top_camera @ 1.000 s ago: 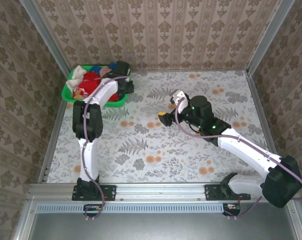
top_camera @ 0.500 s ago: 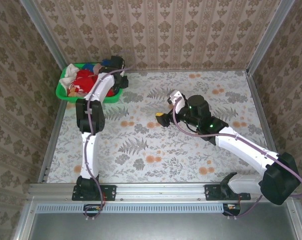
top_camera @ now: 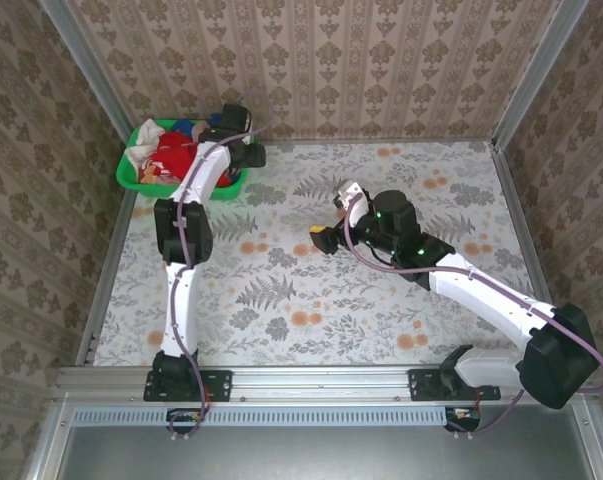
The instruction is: Fold and stack the t-shirts
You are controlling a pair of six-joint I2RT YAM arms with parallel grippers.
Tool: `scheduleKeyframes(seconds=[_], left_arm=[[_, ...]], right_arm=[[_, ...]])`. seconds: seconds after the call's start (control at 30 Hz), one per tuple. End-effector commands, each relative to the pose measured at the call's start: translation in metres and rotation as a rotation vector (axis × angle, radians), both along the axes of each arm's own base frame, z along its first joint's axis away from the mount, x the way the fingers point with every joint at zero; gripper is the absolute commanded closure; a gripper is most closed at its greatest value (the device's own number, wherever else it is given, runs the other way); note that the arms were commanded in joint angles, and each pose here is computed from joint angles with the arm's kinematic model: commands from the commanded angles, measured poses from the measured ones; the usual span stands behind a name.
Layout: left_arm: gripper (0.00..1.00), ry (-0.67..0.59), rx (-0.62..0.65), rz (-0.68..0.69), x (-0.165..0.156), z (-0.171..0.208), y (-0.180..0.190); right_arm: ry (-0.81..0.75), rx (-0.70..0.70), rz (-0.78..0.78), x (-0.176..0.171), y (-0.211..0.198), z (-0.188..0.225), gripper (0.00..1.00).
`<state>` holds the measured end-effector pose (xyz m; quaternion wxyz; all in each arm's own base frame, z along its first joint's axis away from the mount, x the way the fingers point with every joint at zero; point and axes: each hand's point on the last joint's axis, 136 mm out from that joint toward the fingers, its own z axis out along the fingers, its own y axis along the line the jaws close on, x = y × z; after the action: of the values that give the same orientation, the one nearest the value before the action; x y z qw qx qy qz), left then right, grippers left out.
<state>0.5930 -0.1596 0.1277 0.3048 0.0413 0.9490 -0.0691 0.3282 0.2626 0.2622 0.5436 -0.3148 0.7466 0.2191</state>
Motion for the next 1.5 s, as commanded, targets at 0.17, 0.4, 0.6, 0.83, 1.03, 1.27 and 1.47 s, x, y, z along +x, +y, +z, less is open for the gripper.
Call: scheduleKeyframes(seconds=[0.17,0.4,0.6,0.83,1.03,1.27,1.47], left_arm=[[0.0,-0.225,-0.008,0.187,-0.034,0.123,0.049],[0.0,-0.233,-0.022,0.444,-0.058,0.127,0.13],[0.0,-0.13,-0.083,0.574,-0.066,0.096,0.169],[0.03,-0.041,-0.23,0.579,-0.045,0.061,0.166],[0.5,-0.004,-0.283,0.587,-0.035,0.046,0.159],[1.0,-0.074,-0.278,0.586,-0.038,0.083,0.163],[1.0,-0.22,-0.279,0.555,-0.048,0.146,0.167]], right_arm=[[-0.016,0.032,0.006,-0.001,0.004,0.013,0.0],[-0.014,0.036,0.002,0.0,0.004,0.01,0.0],[-0.009,0.038,0.019,0.001,0.008,0.009,0.0],[-0.01,0.04,0.034,0.003,0.012,0.012,0.0],[-0.011,0.037,0.035,0.003,0.012,0.013,0.0],[-0.008,0.047,0.023,0.003,0.011,0.014,0.0],[-0.005,0.06,0.021,0.006,0.014,0.013,0.0]])
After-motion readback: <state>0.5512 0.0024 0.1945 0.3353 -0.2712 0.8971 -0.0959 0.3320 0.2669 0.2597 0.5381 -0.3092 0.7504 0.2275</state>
